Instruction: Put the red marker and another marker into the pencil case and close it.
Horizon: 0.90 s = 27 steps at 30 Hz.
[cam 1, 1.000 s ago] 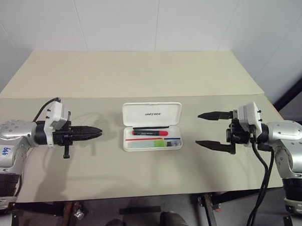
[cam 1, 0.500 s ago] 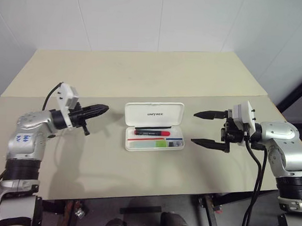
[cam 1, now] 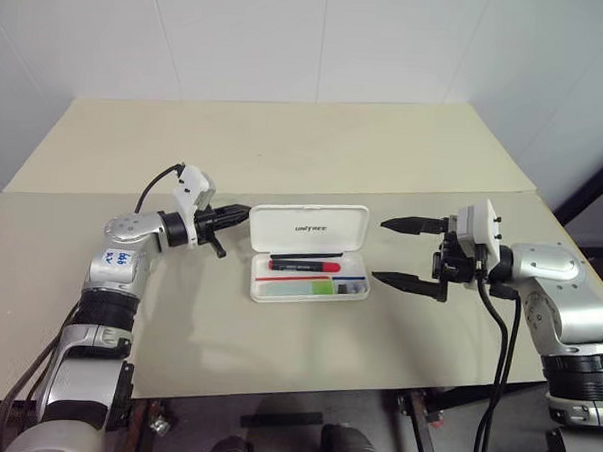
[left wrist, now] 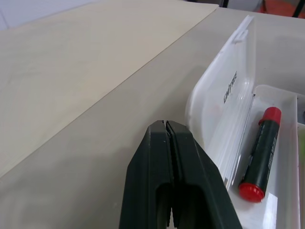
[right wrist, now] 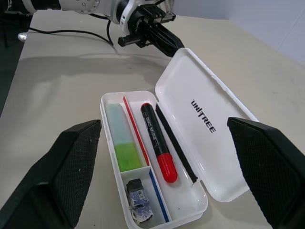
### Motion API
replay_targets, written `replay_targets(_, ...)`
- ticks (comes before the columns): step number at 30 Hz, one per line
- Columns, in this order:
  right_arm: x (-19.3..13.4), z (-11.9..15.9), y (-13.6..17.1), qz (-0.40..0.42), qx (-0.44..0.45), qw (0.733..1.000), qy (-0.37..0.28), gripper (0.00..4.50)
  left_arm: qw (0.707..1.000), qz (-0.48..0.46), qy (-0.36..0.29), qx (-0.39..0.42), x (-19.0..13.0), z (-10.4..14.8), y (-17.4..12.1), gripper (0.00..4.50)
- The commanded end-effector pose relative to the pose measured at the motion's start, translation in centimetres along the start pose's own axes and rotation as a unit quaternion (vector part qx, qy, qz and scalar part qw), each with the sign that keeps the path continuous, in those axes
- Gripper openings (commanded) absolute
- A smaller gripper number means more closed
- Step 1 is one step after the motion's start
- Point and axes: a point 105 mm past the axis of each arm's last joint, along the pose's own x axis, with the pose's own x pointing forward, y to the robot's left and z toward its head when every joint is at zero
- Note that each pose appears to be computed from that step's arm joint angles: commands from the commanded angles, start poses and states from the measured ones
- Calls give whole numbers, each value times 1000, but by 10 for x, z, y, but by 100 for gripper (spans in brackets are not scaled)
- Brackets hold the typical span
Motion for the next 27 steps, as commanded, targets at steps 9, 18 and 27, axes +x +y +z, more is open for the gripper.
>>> replay_targets(9, 5, 11, 3, -12, -13, 1000, -23, 450, 984, -149, -19, 99, -4, 14, -41, 3)
replay_targets(18, 8, 11, 5, -23, -6, 999, -30, 450, 959, -231, 93, 137, -4, -30, -81, 3)
replay_targets(27, 11, 14, 11, -38, 3, 998, -40, 450, 960, -217, 135, 116, 14, -42, -99, 3)
